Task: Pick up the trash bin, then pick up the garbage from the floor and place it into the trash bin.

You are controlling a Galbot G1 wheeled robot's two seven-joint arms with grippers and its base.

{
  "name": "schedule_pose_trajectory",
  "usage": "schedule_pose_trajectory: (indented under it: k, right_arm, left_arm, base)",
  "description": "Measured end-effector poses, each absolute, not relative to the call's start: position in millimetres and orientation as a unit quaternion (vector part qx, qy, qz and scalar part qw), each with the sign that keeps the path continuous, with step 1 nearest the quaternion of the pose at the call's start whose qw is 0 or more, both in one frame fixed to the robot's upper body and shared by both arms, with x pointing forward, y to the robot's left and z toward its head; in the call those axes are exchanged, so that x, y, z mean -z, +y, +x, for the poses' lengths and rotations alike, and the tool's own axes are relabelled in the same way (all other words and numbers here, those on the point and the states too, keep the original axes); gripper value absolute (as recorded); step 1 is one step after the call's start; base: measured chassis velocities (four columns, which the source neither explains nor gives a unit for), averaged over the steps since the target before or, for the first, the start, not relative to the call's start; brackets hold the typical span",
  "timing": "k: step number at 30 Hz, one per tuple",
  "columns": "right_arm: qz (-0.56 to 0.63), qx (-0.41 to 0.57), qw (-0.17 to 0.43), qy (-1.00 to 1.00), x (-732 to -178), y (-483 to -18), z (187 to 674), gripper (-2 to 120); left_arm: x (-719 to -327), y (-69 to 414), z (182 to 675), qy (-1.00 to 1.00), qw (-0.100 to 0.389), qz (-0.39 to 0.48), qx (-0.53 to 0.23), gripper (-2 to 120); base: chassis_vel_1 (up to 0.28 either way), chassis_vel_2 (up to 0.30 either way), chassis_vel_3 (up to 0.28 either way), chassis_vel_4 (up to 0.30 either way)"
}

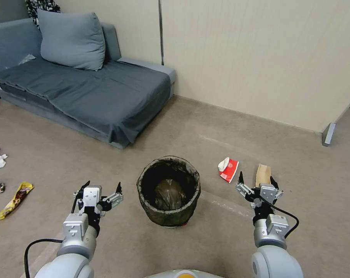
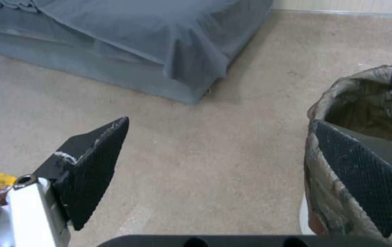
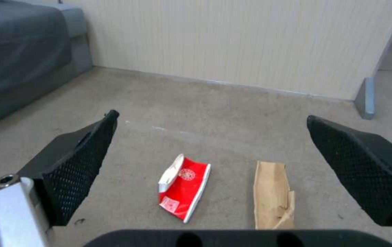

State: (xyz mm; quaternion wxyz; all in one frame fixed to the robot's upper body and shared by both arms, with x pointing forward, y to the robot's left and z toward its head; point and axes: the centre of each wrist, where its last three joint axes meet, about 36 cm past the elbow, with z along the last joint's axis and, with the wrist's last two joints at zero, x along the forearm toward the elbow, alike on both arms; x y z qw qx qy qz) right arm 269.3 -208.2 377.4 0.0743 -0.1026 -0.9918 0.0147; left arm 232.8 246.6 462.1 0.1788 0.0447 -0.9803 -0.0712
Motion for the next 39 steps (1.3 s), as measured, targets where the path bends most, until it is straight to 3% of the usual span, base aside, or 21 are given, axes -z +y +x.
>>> schedule_pose_trajectory:
  k: [22, 28, 39]
  right_arm:
    - [-0.116, -0.037, 0.072, -0.990, -362, -213, 261, 100]
    - [-0.109, -0.044, 0.063, -0.991, -354, -211, 261, 100]
    - [-0.112, -0.040, 0.073, -0.990, -352, -209, 264, 100]
  left_arm:
    - [-463, 246, 235, -0.981, 0.177, 0.042, 0.071, 100]
    - [-487, 235, 287, -0.983, 0.171, -0.029, 0.060, 100]
    - [-497, 234, 305, -0.981, 0.177, -0.055, 0.059, 100]
  base:
    - [0.000, 0.000, 0.000, 0.000]
    - [0.000, 0.000, 0.000, 0.000]
    - [0.000, 0.000, 0.000, 0.000]
